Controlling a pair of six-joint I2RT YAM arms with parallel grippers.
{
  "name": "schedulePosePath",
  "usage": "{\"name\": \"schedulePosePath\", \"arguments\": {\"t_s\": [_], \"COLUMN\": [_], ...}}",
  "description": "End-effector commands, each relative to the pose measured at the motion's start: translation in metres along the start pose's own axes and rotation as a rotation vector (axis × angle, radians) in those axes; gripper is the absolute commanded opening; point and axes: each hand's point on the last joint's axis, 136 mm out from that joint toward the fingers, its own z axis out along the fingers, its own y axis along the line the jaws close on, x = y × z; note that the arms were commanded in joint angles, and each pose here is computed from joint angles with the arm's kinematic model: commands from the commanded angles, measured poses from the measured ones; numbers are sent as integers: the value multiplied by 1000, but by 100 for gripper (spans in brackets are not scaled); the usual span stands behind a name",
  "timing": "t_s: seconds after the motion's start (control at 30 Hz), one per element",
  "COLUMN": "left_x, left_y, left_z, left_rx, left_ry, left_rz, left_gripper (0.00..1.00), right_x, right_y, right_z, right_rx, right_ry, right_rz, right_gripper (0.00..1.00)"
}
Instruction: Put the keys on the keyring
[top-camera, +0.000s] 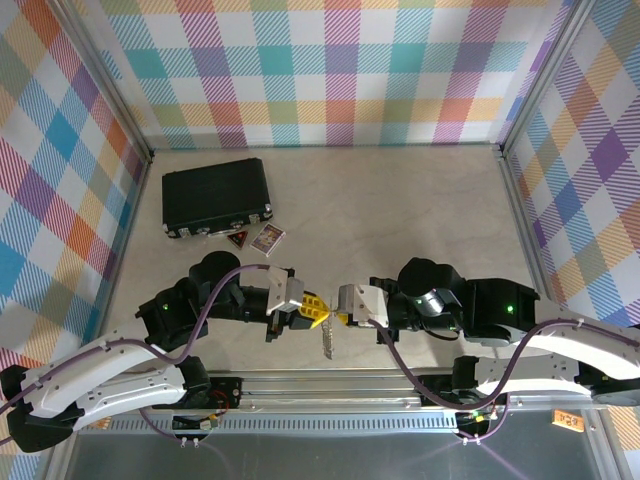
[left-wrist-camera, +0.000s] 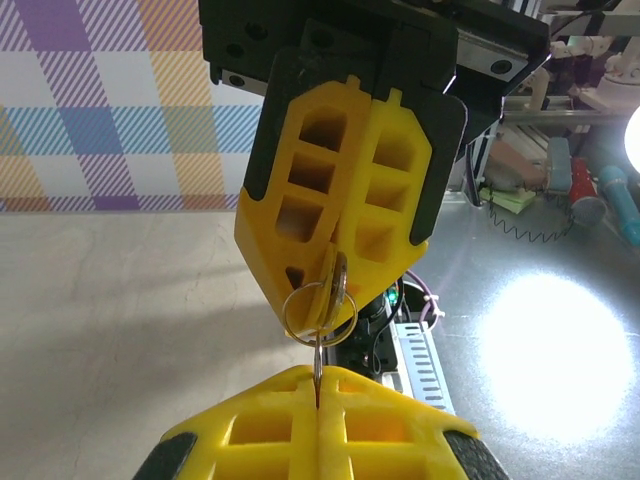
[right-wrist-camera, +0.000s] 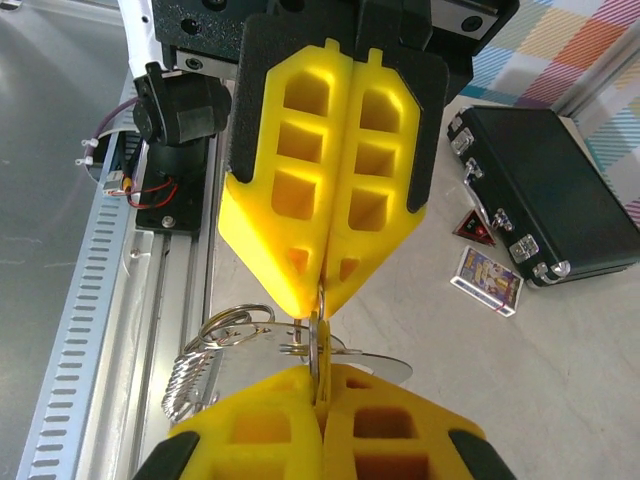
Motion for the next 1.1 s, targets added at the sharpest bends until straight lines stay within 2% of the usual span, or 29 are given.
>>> {"name": "schedulePosePath", "arguments": {"t_s": [0.0,0.4,0.47,0.5,0.7,0.73,0.8,0.87,0.97,1.07], "left_x": [-1,1,2,2,3,5,7,11,13,13], "left_y": [4,10,11,12,23,28,35,40,42,44], "left_z": [-2,-1,-1,-2,-6,-7,-8,-9,-10,-12], "left_rx": [-24,-62,-70,-77,-154,-182,-224,-255,-269,-288], "left_ry": [16,-2,-4,-6,-22,-21,-12,-2,-1,-11], "left_rz": [13,7,4,4,-11,-16,-25,-34,-41,-45], "left_gripper": [0,0,3,6,43,51,75,90,99,100], "right_x": [-29,-23,-24,-25,-22,-20,-16,-12,-8,-5], "right_y": [-19,-33,-34,-35,-44,-45,-47,-50,-53,-55], "right_z": [-19,-15,-16,-16,-17,-17,-15,-15,-14,-12], "right_rx": [91,166,169,175,221,229,241,258,279,294], "right_ry": [-103,-40,-46,-47,-19,-9,15,36,55,73], "right_rz": [-15,-4,-3,-2,10,13,18,28,39,47], "right_gripper": [0,0,0,0,0,0,0,0,0,0]}}
